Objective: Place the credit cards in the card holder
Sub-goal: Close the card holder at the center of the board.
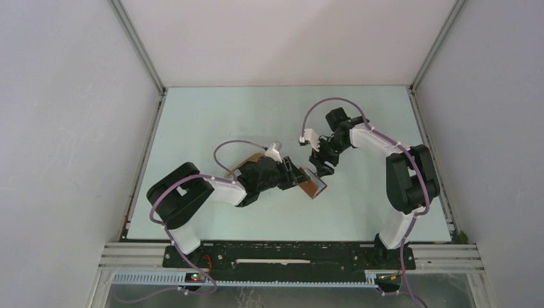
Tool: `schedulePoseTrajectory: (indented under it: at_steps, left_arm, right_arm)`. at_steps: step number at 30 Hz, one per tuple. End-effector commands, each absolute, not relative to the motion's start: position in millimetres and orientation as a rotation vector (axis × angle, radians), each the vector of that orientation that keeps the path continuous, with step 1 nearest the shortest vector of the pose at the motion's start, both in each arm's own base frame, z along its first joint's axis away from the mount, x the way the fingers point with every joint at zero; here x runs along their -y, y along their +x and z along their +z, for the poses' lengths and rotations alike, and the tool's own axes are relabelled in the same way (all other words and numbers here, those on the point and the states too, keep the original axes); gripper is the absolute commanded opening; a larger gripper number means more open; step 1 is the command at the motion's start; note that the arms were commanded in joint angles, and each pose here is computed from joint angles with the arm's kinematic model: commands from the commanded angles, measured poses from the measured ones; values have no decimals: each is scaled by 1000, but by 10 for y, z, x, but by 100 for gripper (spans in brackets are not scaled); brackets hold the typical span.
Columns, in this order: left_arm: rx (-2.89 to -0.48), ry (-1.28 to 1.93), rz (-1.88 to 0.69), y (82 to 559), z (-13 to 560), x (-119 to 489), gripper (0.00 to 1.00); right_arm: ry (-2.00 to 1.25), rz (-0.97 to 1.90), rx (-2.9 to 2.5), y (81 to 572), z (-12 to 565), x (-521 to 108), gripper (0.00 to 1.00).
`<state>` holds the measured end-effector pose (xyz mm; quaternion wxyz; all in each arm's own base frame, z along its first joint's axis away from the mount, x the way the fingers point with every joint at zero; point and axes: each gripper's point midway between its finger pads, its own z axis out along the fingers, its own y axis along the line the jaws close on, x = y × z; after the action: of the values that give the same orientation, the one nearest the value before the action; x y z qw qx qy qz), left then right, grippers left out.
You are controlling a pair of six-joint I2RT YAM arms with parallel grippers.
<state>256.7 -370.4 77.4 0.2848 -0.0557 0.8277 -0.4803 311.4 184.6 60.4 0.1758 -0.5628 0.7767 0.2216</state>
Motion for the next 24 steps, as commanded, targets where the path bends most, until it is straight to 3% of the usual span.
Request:
schedulePoseTrajectory:
  at_steps: [1,7,24]
  left_arm:
    - [-2251,-113,-1235,2517,593,3586,47]
    - [-2248,-105,-1264,2490,606,3612,46]
    - [-2218,-157,-1334,2377,564,3528,44]
  right_arm:
    - [-1892,593,-1739,3170,897,-1784,72]
    - [-2059,543,-1458,3249,888,-1761,74]
    - [-2263,548,-1441,3108,392,-2001,68]
